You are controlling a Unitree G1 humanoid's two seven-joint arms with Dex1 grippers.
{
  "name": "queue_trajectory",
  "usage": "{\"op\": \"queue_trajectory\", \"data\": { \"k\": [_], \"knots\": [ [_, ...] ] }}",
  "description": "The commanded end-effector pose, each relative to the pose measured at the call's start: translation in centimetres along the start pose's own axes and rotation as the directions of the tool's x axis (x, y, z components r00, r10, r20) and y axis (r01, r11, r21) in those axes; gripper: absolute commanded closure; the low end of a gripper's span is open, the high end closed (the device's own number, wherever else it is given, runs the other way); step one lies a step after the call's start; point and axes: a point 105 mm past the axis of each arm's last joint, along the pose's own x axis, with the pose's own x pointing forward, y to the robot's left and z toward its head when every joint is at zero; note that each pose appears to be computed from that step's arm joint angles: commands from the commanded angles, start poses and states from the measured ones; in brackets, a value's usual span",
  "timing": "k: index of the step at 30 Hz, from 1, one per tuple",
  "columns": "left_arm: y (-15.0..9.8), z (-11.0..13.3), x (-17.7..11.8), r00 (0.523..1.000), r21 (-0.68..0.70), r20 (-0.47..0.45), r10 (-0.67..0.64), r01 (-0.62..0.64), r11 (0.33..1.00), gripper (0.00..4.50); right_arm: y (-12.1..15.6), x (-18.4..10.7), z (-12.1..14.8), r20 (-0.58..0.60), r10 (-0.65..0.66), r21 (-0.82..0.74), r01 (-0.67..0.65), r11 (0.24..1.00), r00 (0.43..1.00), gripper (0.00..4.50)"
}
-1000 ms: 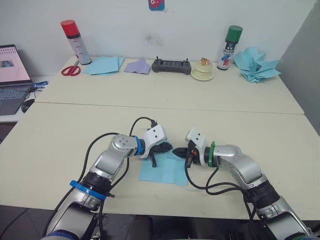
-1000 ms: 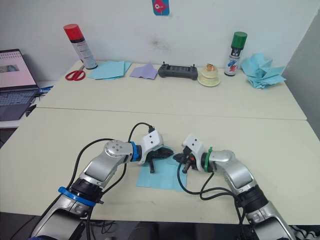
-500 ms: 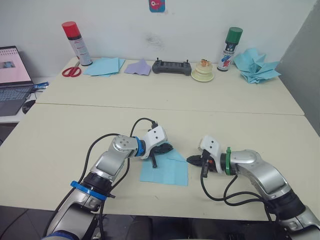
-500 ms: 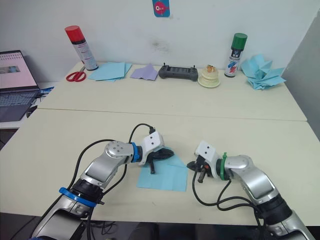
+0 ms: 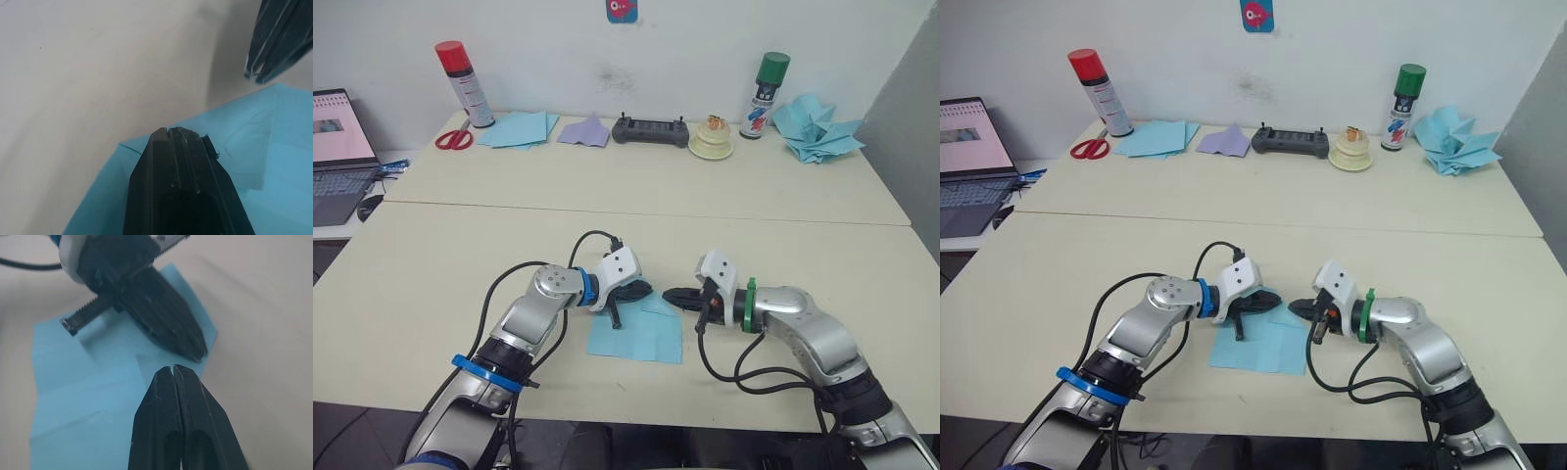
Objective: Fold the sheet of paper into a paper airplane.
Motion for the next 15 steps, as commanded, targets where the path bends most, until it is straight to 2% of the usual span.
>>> {"op": "queue_trajectory", "data": {
  "k": [1,6,9,14,15],
  "knots": [
    [-0.8,-1.6,0.3,0.999,-0.028,-0.040,-0.034,0.033,0.999,4.50,0.3,0.6,-0.4,-0.054,0.014,-0.050,-0.017,0.999,0.998,4.48],
    [-1.2,2.4,-0.8,0.989,-0.018,0.121,-0.080,0.083,0.996,4.50,-0.3,0.9,-1.9,-0.103,-0.022,-0.050,0.017,0.999,0.994,4.48],
    [-1.2,3.2,-0.5,0.986,-0.033,0.154,-0.066,0.072,0.997,4.50,-0.4,0.9,-1.8,-0.092,-0.027,-0.040,0.023,0.999,0.995,4.48],
    [-1.1,1.0,1.0,0.997,-0.077,0.071,-0.024,0.030,0.997,4.50,-0.2,1.0,-1.9,-0.095,-0.023,-0.036,0.020,0.999,0.995,4.48],
    [-0.9,0.1,1.1,1.000,-0.082,0.022,-0.012,0.013,0.997,4.50,-0.2,0.9,-2.0,-0.097,-0.024,-0.034,0.020,0.999,0.995,4.48]
  ]
}}
